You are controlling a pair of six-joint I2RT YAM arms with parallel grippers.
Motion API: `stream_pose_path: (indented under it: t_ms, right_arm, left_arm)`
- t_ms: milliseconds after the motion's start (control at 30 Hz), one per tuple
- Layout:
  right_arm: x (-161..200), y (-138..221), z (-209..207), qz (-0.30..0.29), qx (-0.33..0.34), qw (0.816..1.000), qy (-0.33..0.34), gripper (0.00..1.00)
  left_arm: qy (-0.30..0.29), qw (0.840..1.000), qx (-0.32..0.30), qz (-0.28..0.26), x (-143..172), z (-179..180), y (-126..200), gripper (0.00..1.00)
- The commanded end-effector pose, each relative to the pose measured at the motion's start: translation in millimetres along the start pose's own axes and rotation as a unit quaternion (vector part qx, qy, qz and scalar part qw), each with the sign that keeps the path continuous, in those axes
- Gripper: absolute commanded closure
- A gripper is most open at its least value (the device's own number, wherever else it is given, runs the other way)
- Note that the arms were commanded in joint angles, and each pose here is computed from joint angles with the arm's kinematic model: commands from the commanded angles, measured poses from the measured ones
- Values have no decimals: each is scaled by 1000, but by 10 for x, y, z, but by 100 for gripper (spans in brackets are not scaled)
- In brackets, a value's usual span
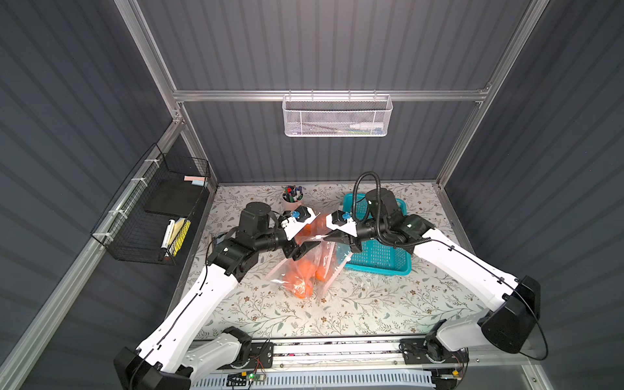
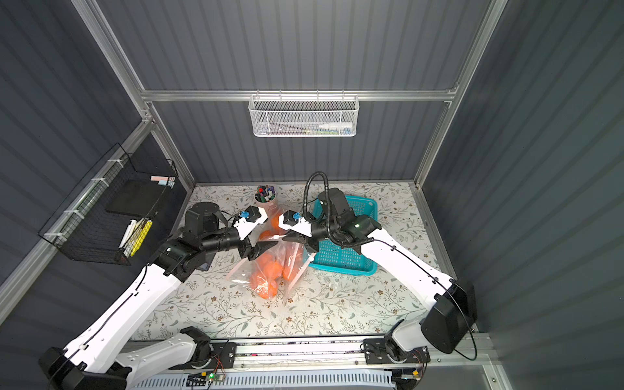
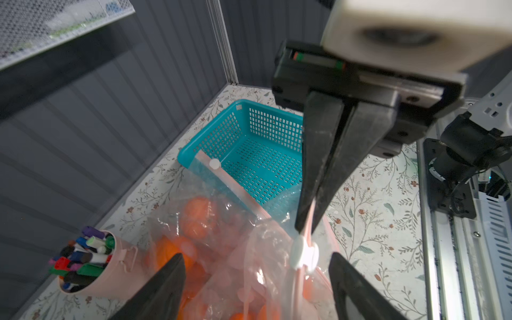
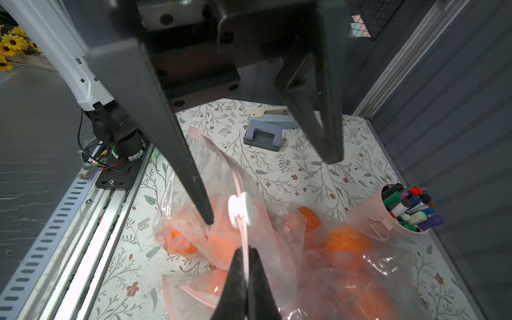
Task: Open the zip-top bag and take out the orange
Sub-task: Unzip the zipper on the zipper food storage bag.
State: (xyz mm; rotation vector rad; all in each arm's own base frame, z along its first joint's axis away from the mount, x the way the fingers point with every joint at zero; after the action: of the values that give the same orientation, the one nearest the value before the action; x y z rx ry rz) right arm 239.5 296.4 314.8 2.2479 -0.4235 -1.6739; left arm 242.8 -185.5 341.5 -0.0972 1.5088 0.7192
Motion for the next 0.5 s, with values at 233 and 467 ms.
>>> stream_pose_path:
  t_ms: [233, 467]
  right_arm:
    - [-57, 20, 85, -12, -27, 1000, -5, 100]
    - [-63, 26, 84, -13, -27, 1000, -5, 100]
  left_arm:
    - [-58, 997, 45, -20, -61, -61, -86, 36]
    - [-44, 997, 64, -14, -15, -94, -121, 51]
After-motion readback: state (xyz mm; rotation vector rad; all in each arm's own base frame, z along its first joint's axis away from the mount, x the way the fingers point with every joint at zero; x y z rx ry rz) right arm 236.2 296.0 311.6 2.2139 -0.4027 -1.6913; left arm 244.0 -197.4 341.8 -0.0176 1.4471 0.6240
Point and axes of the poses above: each gripper's point midway between its finger pads, its own y axis back along the fingers, its own z axis along the line the jaws close on, x = y × z, the point moved 5 cm from there along y, back along the fingers, and after that the axes turned 6 degrees about y, right-handed, at the moved point
